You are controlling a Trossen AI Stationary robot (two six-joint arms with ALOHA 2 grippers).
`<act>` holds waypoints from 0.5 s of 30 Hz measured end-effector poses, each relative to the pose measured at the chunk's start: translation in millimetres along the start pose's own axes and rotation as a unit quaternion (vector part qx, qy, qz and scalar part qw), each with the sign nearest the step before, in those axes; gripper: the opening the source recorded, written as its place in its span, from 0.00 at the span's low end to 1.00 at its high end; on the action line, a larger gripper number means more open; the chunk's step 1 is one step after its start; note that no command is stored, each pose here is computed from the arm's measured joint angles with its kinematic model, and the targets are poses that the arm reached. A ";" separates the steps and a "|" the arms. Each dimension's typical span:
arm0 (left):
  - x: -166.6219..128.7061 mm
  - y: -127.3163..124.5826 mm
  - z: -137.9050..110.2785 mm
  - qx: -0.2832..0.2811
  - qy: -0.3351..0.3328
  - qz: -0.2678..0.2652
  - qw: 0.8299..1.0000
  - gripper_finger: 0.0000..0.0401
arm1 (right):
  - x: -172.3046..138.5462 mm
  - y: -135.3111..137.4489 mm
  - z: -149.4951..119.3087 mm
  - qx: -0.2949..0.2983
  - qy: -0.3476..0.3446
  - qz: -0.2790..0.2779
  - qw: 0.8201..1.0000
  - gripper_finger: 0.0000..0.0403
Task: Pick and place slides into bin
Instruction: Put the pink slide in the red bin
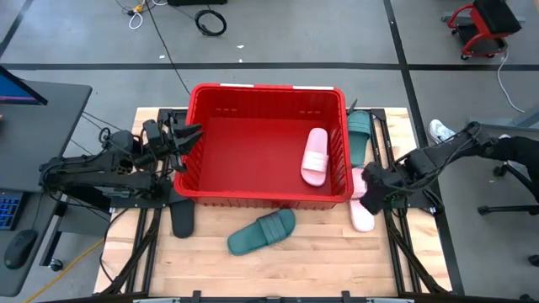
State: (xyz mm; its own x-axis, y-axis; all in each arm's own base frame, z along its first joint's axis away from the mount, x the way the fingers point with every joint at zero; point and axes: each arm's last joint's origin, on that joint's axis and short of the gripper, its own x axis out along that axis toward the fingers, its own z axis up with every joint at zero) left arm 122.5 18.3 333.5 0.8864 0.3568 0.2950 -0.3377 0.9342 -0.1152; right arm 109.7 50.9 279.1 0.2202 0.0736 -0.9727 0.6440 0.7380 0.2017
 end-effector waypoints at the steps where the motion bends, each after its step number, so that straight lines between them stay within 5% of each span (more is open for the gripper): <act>1: 0.0 0.0 0.0 0.000 0.000 0.000 1.000 0.28 | 1.3 2.0 -1.0 -0.052 0.001 -0.004 0.999 0.58; 4: 0.0 -0.5 -0.2 0.012 0.000 -0.002 1.000 0.29 | 6.3 12.4 -2.3 -0.211 0.001 0.001 0.978 0.57; 7: -0.6 -2.8 -0.2 0.028 0.001 -0.011 1.000 0.30 | 14.3 24.1 -2.3 -0.298 0.002 -0.006 0.954 0.57; 15: -0.5 -5.9 -1.4 0.083 0.006 0.000 0.997 0.31 | 40.0 53.2 -24.4 -0.288 -0.046 -0.091 0.952 0.54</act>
State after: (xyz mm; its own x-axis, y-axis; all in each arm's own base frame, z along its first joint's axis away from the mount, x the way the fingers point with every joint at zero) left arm 124.4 12.5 332.7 0.8898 0.3569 0.2842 -0.3841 0.9222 0.0444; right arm 134.9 109.5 248.2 0.2240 -0.1303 -0.9659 0.1742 0.9804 -0.0918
